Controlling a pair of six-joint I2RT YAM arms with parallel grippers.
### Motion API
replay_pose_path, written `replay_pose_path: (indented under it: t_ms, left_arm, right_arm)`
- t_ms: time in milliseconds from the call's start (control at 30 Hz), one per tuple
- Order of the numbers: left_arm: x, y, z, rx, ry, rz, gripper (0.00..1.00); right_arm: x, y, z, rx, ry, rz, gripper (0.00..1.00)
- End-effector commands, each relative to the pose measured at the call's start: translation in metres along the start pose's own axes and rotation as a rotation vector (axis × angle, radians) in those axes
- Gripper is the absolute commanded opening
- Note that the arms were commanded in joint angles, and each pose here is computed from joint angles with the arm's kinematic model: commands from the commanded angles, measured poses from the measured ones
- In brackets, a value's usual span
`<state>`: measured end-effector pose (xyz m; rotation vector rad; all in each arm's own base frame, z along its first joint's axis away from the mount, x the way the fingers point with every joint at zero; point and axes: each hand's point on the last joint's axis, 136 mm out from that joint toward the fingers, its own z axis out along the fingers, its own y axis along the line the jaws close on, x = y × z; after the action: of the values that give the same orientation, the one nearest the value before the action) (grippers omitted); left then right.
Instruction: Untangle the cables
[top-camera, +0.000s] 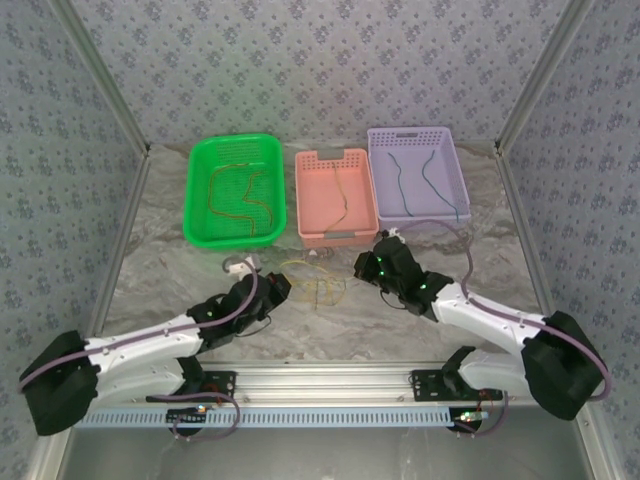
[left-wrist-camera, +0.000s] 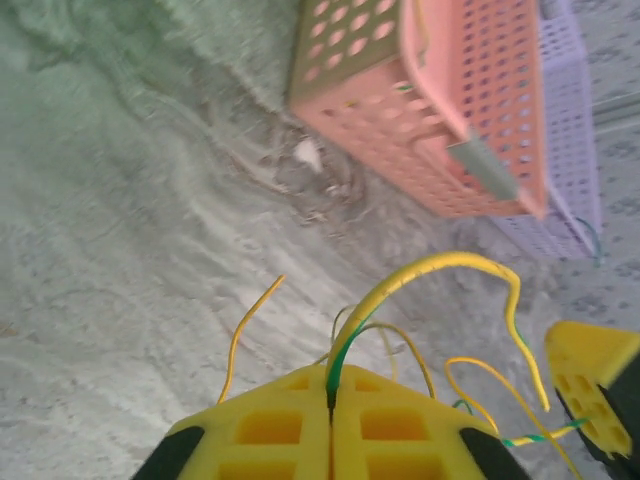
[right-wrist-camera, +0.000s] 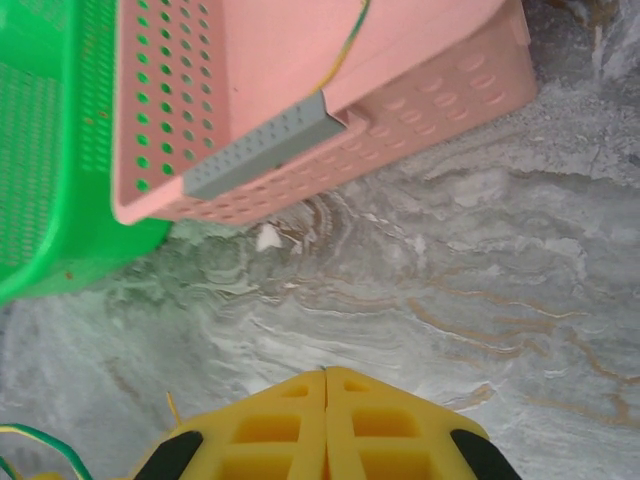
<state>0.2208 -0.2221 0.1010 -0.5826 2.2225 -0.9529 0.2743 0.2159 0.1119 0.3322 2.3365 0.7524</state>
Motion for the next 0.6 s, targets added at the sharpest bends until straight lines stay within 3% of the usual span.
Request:
replay_pose_path:
  t_ms: [0,100,200,333,467,567]
  left_arm:
    - [0.004,0.040,0.007,-0.136,-0.011,0.000,0.22]
    - [0.010,0.051,0.004,-0.198,0.015,0.024,0.46]
    - [-0.001,0.045,-0.013,-0.246,-0.001,0.099,0.58]
    - [-0.021,0.013,-0.033,-0.213,-0.014,0.307,0.58]
    - [-0.003,-0.029,-0.025,-0.117,0.165,0.571,0.53]
    - [0.018,-0.043,-0.013,-0.118,0.294,0.768,0.46]
  right_arm:
    - [-0.002,-0.018,0.006,0.117,-0.015,-0.118,0.00]
    - [0.005,-0.013,0.012,0.133,0.006,-0.235,0.00]
    - [0.011,-0.007,0.015,0.143,0.021,-0.352,0.00]
    - [0.011,-0.004,0.014,0.167,0.027,-0.464,0.00]
    - [0.007,0.002,0.014,0.159,0.028,-0.503,0.00]
    - [0.005,0.004,0.016,0.150,0.035,-0.506,0.00]
